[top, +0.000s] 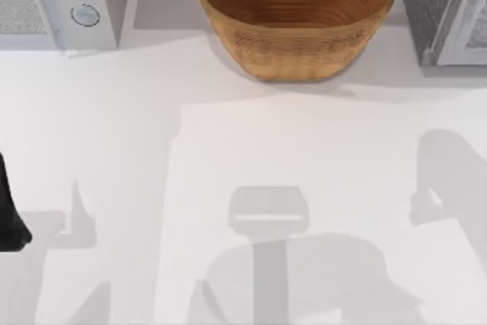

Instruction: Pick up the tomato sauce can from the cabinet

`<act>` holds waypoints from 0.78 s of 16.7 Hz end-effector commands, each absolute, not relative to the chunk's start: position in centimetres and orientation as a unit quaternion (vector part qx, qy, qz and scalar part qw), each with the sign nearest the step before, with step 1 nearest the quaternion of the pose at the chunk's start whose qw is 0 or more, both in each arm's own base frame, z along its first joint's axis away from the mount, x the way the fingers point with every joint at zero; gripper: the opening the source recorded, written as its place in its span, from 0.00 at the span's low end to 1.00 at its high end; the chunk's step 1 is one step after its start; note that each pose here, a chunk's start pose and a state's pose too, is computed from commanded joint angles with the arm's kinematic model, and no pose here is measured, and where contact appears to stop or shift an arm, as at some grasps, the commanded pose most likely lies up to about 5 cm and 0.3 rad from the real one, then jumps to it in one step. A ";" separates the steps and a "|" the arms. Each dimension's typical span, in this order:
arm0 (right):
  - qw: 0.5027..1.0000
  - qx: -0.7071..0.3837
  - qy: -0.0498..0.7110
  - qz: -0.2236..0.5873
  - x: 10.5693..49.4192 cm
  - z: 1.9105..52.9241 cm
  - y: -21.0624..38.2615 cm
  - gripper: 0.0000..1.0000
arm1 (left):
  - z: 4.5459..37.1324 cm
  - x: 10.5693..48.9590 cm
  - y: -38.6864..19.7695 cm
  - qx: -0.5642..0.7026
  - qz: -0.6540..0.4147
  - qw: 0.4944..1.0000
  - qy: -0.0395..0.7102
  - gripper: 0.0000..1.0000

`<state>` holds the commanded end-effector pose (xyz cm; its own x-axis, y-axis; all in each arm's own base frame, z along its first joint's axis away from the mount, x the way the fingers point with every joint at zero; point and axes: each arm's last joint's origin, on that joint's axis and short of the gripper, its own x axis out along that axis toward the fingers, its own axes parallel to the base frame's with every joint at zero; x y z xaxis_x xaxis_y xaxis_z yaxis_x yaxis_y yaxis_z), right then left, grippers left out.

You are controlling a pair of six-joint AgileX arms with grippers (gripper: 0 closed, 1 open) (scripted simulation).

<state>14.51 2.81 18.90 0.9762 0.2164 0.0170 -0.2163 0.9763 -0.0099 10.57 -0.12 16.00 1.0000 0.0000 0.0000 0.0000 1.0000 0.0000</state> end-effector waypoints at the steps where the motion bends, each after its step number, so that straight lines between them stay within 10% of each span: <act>1: 0.993 -0.004 -0.007 0.118 15.0 18.9 3.2 0.00 | 16.0 10.6 -0.1 0.000 0.000 1.000 0.000 1.00; 13: 0.971 -0.004 0.007 0.241 20.2 16.6 9.4 0.00 | 16.0 10.6 -0.1 0.000 0.000 1.000 0.000 1.00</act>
